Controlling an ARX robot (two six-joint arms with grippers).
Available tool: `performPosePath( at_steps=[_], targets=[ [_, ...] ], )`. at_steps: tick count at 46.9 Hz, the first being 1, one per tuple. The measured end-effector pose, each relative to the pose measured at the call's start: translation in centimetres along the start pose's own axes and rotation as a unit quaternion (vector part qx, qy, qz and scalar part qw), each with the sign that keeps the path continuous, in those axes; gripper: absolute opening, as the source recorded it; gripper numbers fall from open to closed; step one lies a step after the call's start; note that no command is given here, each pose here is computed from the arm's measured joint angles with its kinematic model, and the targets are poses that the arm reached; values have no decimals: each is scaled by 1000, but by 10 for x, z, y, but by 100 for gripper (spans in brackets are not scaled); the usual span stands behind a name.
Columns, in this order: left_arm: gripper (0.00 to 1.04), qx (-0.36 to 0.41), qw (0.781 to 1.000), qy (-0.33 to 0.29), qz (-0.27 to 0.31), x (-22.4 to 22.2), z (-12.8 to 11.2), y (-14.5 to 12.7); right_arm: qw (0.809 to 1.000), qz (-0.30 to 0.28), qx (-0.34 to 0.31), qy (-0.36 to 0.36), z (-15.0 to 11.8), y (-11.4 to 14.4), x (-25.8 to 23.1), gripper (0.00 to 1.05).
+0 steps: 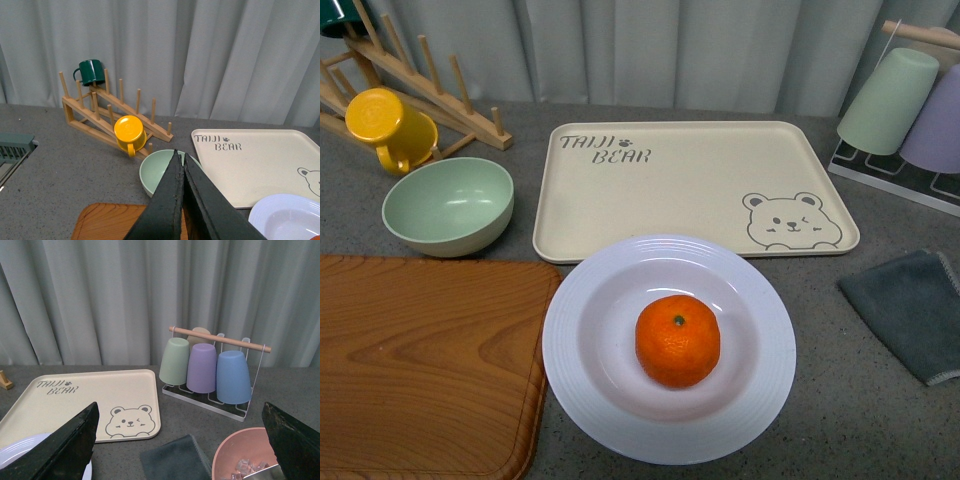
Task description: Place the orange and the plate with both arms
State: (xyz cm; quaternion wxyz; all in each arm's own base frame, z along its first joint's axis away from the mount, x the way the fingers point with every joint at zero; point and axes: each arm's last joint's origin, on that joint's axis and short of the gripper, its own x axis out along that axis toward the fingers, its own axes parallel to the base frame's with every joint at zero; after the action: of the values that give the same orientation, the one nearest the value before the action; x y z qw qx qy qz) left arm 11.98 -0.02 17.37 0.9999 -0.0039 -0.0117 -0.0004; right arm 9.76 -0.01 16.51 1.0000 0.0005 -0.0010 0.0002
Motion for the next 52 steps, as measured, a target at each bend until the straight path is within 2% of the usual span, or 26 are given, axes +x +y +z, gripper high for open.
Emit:
performPosePath(
  at_steps=[27, 30, 37, 43, 50, 52],
  targets=[
    [4, 0, 1000, 0, 0, -13, 0, 0, 1000, 0, 0, 0, 0, 0, 0, 96],
    [4, 0, 1000, 16, -1, -20, -5, 0, 1000, 0, 0, 0, 0, 0, 0, 96],
    [4, 0, 1000, 3, -1, -23, -3, 0, 1000, 0, 0, 0, 0, 0, 0, 96],
    [23, 0, 1000, 3, -1, -23, -3, 0, 1000, 3, -2, 6, -1, 0, 0, 96],
    [47, 0, 1000, 3, -1, -23, -3, 0, 997, 12, -13, 78, -8, -1, 13, 96],
    [57, 0, 1000, 3, -1, -23, -3, 0, 996, 10, -12, 93, -10, -1, 22, 96]
  ],
)
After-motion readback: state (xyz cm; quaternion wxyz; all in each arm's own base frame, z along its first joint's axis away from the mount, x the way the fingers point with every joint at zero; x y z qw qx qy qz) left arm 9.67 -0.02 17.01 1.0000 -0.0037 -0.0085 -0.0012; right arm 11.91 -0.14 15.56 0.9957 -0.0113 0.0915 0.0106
